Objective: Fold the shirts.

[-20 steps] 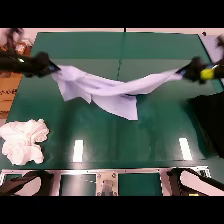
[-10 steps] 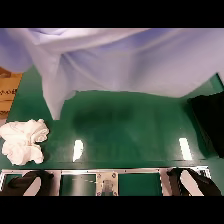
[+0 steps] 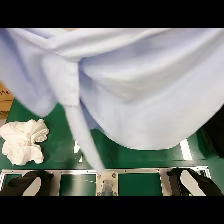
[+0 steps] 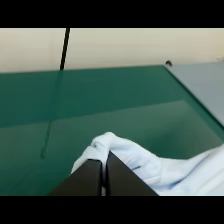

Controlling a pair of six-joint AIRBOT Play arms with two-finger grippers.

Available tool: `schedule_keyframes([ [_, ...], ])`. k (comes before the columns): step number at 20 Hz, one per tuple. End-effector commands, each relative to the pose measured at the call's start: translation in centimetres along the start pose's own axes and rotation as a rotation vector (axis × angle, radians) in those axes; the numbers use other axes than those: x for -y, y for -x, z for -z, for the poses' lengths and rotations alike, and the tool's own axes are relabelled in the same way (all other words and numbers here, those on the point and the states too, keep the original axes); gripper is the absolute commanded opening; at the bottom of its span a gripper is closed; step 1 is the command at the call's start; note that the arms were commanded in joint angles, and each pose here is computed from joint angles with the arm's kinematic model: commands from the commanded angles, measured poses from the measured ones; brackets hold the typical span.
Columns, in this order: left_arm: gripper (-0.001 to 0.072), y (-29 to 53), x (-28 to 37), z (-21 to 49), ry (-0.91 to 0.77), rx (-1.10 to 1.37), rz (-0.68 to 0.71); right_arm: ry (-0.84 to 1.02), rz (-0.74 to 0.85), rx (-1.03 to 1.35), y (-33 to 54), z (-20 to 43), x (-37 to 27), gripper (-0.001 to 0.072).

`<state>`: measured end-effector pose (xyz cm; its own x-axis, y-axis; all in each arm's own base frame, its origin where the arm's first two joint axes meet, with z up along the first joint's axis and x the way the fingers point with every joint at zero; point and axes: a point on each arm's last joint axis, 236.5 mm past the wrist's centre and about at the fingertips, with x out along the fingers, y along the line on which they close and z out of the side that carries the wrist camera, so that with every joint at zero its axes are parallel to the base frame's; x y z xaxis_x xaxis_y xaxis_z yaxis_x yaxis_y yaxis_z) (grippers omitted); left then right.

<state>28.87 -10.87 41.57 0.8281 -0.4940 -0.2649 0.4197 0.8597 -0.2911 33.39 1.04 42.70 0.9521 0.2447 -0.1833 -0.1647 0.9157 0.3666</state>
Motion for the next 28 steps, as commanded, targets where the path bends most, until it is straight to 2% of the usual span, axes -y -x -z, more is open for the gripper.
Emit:
schedule_keyframes([
  [1,0.0025,-9.0,-6.9,7.1,0.108,-0.210,-0.015,-0.114,0.046,-0.195,-7.1,7.9,7.1,0.0011],
  [6,0.0025,-21.8,-16.3,20.3,0.366,-0.425,-0.024,-0.305,0.169,-0.443,-16.9,23.3,18.2,0.0011],
  [11,0.0027,-30.9,-17.9,28.1,0.498,-0.460,0.000,-0.544,0.220,-0.587,-22.9,33.8,24.5,0.0011],
  [12,0.0181,-31.8,-18.1,29.3,0.503,-0.465,-0.014,-0.571,0.222,-0.601,-23.6,34.9,25.1,0.0012],
  [13,0.0608,-32.2,-18.3,29.7,0.505,-0.465,-0.022,-0.582,0.226,-0.609,-24.1,35.5,25.7,0.0032],
  [14,0.0714,-32.1,-18.7,29.5,0.502,-0.460,-0.029,-0.588,0.234,-0.603,-24.2,35.4,26.5,0.0195],
  [15,0.0716,-31.6,-19.1,28.8,0.498,-0.463,-0.021,-0.592,0.242,-0.586,-24.0,34.6,27.3,0.0333],
  [16,0.0716,-30.7,-19.6,28.1,0.489,-0.484,-0.004,-0.597,0.239,-0.582,-23.4,33.6,28.0,0.0363],
  [17,0.0716,-29.3,-19.7,27.3,0.483,-0.527,0.028,-0.608,0.227,-0.595,-22.4,32.6,28.6,0.0363],
  [20,0.0715,-24.8,-18.7,26.3,0.511,-0.694,0.108,-0.678,0.194,-0.677,-18.0,31.7,30.0,0.0323],
  [21,0.0715,-24.0,-18.1,26.9,0.514,-0.742,0.115,-0.709,0.178,-0.722,-16.6,32.4,29.9,0.0204],
  [22,0.0715,-23.7,-16.9,28.1,0.513,-0.796,0.125,-0.741,0.165,-0.766,-15.4,33.4,29.4,0.0178],
  [28,0.0716,-26.0,-8.7,39.8,0.511,-0.963,0.138,-0.893,0.147,-0.997,-11.3,44.6,24.5,0.0177],
])
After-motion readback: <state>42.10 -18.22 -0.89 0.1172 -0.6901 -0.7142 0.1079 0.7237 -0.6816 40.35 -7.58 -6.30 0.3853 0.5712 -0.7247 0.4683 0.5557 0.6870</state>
